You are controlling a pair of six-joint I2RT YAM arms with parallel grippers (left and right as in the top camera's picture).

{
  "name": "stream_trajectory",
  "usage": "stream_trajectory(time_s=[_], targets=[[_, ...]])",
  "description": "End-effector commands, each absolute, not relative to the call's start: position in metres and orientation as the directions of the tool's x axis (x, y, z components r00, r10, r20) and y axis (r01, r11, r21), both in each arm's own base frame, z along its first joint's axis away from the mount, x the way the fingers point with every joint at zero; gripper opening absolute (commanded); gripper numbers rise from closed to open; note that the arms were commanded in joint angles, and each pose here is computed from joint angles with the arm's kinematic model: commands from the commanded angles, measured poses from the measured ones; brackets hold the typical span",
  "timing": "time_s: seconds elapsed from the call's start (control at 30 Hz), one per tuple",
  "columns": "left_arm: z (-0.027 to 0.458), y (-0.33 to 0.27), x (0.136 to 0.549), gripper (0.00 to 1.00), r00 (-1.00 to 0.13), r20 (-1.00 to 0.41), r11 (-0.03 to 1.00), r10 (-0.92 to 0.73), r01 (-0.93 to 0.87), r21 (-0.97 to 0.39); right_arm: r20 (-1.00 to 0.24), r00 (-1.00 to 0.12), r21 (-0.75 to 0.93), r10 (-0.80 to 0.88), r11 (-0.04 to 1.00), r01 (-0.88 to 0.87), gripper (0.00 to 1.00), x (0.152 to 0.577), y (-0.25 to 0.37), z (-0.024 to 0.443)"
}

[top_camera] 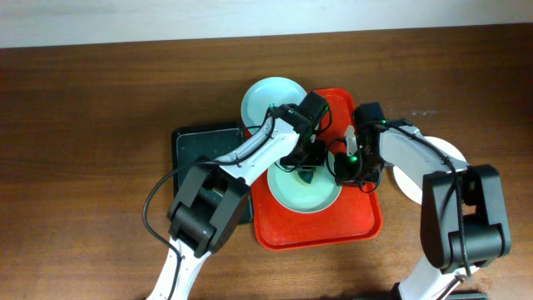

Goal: Clean dirty plates on tray and stack at the side
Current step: 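Scrub the plate held by the right gripper with the sponge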

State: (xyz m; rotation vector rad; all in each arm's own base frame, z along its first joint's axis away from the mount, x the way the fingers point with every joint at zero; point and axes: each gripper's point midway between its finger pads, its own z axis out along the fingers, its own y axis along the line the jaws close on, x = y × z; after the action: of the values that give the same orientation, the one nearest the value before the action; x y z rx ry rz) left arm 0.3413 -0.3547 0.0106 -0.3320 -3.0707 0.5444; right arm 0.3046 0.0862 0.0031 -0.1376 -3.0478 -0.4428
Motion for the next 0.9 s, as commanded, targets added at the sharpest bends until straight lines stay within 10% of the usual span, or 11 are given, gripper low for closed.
stream_trajectory(time_s=[0.0,0.53,0.87], targets=[[0.001,-0.382,0.304,0.00,-0.949,0.075,0.854,0.305,0.238,-0.463,0.088,-0.994,0.236,0.062,0.968,0.081,0.04,0.298,0.081,-0.007],[-0.008,-0.248,0.341,0.00,-0.976,0.116,0.982,0.184,0.188,0.027,0.092,-0.994,0.235,0.062,0.968,0.082,0.04,0.297,0.081,-0.007],[0.066,-0.217,0.374,0.00,-0.995,0.077,0.998,0.064,0.065,0.013,0.099,-0.993,0.234,0.062,0.969,0.084,0.04,0.295,0.080,-0.007]])
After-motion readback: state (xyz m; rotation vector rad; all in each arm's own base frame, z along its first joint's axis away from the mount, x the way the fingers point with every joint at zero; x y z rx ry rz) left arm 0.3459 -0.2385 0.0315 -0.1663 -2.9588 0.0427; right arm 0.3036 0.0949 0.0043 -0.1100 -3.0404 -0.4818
